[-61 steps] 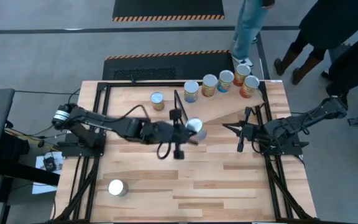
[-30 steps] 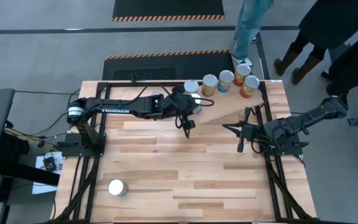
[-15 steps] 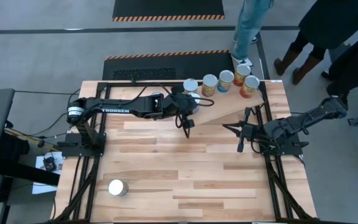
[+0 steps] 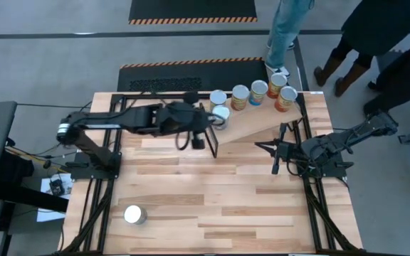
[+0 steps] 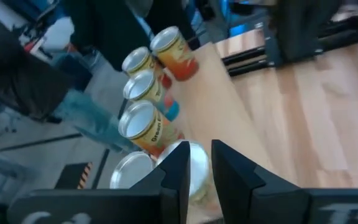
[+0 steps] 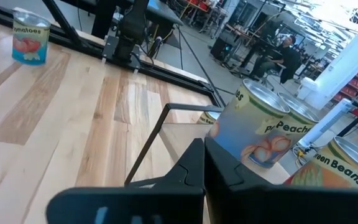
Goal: Pick and place cans onto a shelf
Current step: Put the canned green beans aligned with the other canned green beans on the shelf
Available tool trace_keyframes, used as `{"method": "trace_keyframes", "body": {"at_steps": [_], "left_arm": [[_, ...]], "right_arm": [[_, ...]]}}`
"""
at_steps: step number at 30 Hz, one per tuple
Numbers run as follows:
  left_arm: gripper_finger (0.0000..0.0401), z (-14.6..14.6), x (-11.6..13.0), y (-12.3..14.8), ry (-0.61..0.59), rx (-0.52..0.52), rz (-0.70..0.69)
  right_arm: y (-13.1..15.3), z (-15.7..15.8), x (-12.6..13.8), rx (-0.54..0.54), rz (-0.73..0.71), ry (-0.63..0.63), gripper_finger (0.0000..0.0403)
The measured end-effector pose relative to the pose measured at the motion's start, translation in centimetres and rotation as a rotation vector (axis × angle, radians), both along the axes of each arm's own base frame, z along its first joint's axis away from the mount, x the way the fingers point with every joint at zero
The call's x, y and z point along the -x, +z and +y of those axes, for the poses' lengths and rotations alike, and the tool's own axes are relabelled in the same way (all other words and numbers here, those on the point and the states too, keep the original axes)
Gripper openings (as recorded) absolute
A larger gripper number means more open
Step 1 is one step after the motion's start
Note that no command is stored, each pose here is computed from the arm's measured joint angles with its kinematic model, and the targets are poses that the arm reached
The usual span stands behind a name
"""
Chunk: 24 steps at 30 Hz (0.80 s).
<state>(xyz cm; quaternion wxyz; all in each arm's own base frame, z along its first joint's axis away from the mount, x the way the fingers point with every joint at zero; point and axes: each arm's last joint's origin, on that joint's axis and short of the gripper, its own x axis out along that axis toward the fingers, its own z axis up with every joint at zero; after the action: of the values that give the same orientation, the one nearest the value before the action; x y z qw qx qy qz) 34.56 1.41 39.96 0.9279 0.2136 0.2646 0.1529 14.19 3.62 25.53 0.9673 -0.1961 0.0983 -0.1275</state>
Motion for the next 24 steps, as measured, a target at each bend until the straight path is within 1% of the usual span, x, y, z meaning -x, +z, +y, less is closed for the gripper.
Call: {"method": "trace_keyframes", "body": {"at_steps": [3,7,9,13,15,19,21,24], "left_arm": [[0.0052,-0.6,2.1,-0.2,-0.014,-0.002,0.057],[0.0019,0.1,5.2,-2.4,0.037,0.04,0.089],[0.0005,0.7,7.0,-4.1,0.067,0.076,0.098],[0.0003,2.2,10.1,-8.5,0.148,0.117,0.116],[0.0001,3.2,11.3,-10.5,0.191,0.132,0.1],[0.0005,5.5,12.4,-14.2,0.245,0.177,0.058],[0.0013,6.6,12.4,-15.2,0.24,0.179,0.031],[0.0034,8.1,12.3,-16.5,0.242,0.164,0.064]], "right_arm": [[-0.1,0.0,0.0,0.004,0.011,0.0,0.0016],[-0.3,0.0,0.0,-0.011,0.02,-0.004,0.0017],[-0.3,0.0,0.0,-0.011,0.021,-0.004,0.0016],[-0.2,0.0,0.0,-0.007,0.02,-0.003,0.0014],[-0.2,0.0,0.0,-0.009,0.016,-0.003,0.0015],[-0.1,0.0,0.0,-0.012,0.009,-0.003,0.0017],[-0.1,0.0,0.0,-0.013,0.005,-0.003,0.0016],[-0.1,0.0,0.0,-0.015,0.005,-0.004,0.0014]]}}
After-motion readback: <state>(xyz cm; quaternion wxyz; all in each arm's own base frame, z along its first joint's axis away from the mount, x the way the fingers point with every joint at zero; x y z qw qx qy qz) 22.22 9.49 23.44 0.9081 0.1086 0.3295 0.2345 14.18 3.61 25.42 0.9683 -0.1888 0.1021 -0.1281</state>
